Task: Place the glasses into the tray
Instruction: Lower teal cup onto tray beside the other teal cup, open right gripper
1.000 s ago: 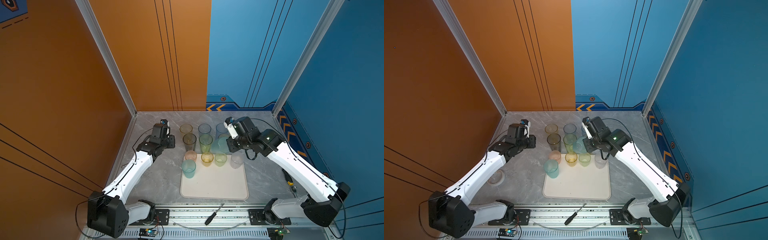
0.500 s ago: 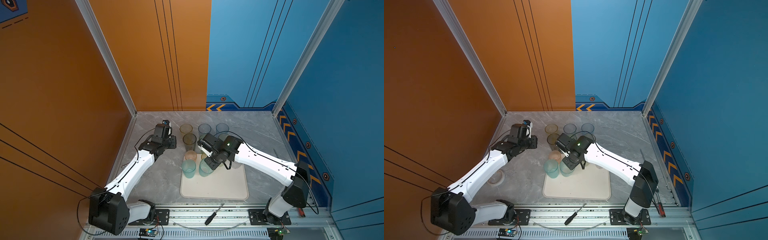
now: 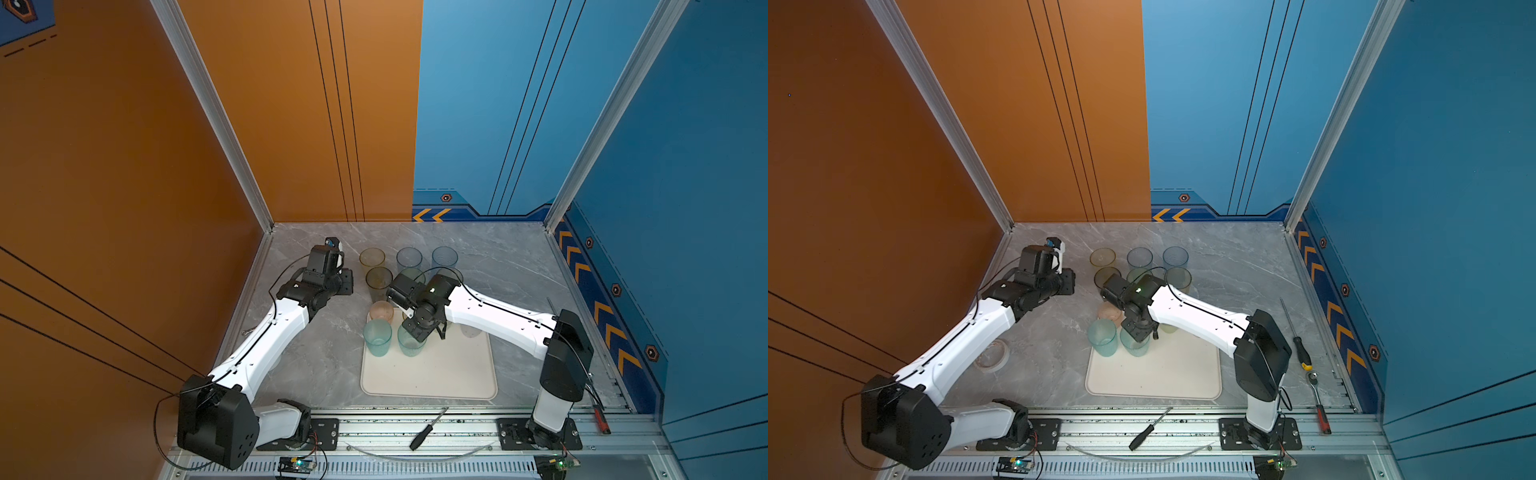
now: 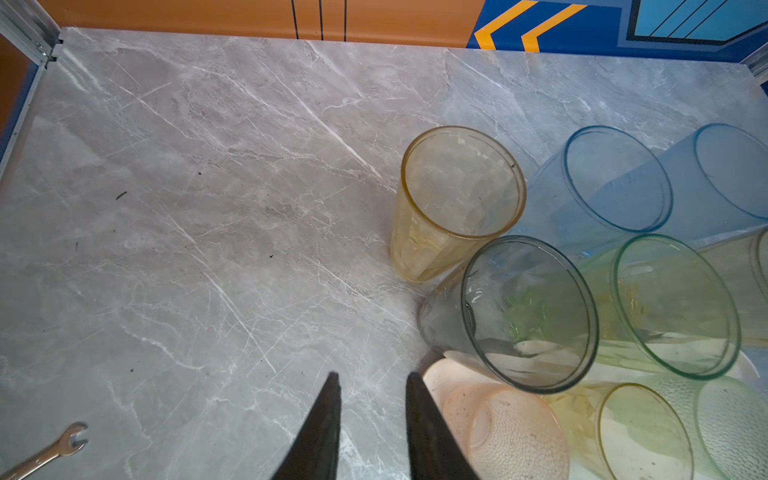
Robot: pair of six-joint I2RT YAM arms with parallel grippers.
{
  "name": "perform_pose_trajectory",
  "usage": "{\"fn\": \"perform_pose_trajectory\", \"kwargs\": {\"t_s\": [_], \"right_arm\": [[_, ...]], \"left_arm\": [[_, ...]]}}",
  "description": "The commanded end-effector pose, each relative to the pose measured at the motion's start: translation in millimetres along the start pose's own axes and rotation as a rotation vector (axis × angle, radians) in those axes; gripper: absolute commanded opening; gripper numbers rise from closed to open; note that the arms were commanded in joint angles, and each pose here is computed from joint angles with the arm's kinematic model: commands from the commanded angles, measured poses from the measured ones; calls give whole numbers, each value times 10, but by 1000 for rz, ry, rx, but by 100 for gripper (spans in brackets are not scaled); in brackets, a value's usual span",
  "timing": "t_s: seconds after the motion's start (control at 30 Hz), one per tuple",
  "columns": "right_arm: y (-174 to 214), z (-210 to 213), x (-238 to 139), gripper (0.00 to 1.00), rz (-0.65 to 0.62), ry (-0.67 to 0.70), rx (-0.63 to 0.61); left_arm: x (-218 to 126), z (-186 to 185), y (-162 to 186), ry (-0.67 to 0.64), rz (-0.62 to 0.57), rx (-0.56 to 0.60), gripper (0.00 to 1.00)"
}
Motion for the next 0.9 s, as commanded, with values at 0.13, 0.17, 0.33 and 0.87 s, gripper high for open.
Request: {"fn": "perform_pose_trajectory", "kwargs": {"t_s": [0.13, 0.17, 0.33, 0.87], "right_arm": [[-50, -18, 17, 0, 8, 16, 2], [-50, -15, 30, 0, 9, 14, 4], [-49, -13, 63, 0, 8, 2, 13], [-28, 1, 170, 2, 4, -22, 42]], "left_arm": [[-5, -46, -53, 3, -1, 17, 29], [-7, -47, -55, 3, -1, 17, 29], [-5, -47, -57, 2, -1, 17, 29], [23, -54, -40, 5, 11, 19, 29]]}}
Point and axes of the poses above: each gripper's point midway between its finger pads, its own x axis out along the fingers, its own z axis along the line the jaws close on, y = z × x, the point moved 8 cm from there along -x, back along the fingers, and after that the axes turned 14 degrees about -x, right-handed, at the moved point
